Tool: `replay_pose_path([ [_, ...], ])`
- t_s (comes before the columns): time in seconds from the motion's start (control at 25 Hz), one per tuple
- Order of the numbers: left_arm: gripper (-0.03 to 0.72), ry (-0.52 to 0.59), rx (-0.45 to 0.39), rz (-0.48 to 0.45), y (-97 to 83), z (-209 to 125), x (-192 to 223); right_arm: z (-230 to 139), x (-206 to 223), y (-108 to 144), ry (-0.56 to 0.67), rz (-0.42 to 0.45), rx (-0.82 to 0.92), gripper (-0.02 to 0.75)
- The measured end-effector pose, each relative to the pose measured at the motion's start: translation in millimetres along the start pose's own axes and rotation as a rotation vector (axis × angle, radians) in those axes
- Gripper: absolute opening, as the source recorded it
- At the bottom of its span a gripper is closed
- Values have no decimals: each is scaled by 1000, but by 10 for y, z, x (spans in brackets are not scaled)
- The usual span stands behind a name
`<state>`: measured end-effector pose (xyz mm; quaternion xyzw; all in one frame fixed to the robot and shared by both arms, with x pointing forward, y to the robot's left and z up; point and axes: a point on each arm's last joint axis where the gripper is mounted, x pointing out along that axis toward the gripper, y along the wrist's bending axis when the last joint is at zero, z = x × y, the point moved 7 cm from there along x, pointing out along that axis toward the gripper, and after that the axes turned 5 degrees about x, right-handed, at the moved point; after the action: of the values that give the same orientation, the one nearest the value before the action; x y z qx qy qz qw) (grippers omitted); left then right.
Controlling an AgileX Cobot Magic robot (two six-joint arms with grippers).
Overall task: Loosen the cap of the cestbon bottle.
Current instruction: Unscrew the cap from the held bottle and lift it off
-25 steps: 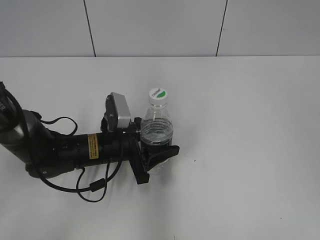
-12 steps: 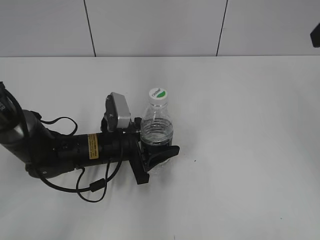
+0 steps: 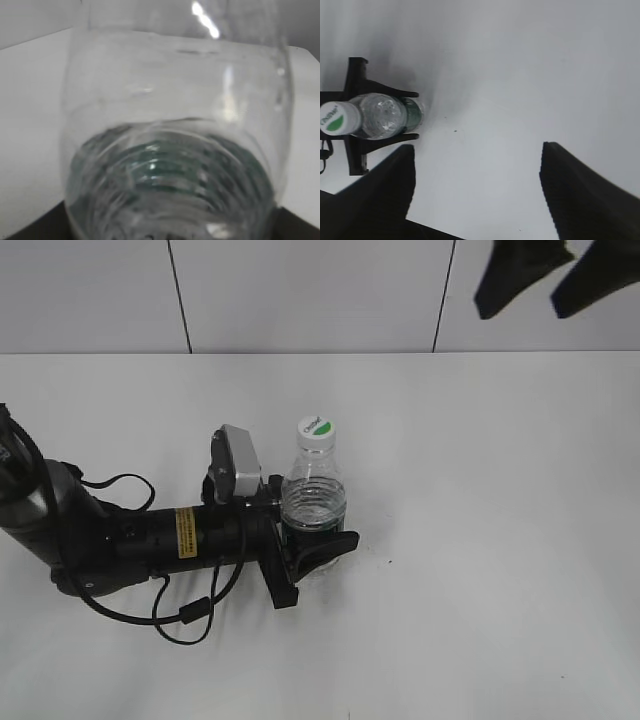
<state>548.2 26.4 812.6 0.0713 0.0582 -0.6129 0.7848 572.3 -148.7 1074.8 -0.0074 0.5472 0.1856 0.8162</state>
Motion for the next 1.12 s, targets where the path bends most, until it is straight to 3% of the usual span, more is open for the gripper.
replay_pose_path([
  [0.24,400,0,0,0,0,0,0,86,350,589,55,58,-110,589],
  [0.44,400,0,0,0,0,0,0,48,670,897,118,78,-163,589],
  [0.88,400,0,0,0,0,0,0,-129,1107,1292,215,97,-248,589],
  [1.12,400,0,0,0,0,0,0,-193,1210,1355,241,93,-267,589],
])
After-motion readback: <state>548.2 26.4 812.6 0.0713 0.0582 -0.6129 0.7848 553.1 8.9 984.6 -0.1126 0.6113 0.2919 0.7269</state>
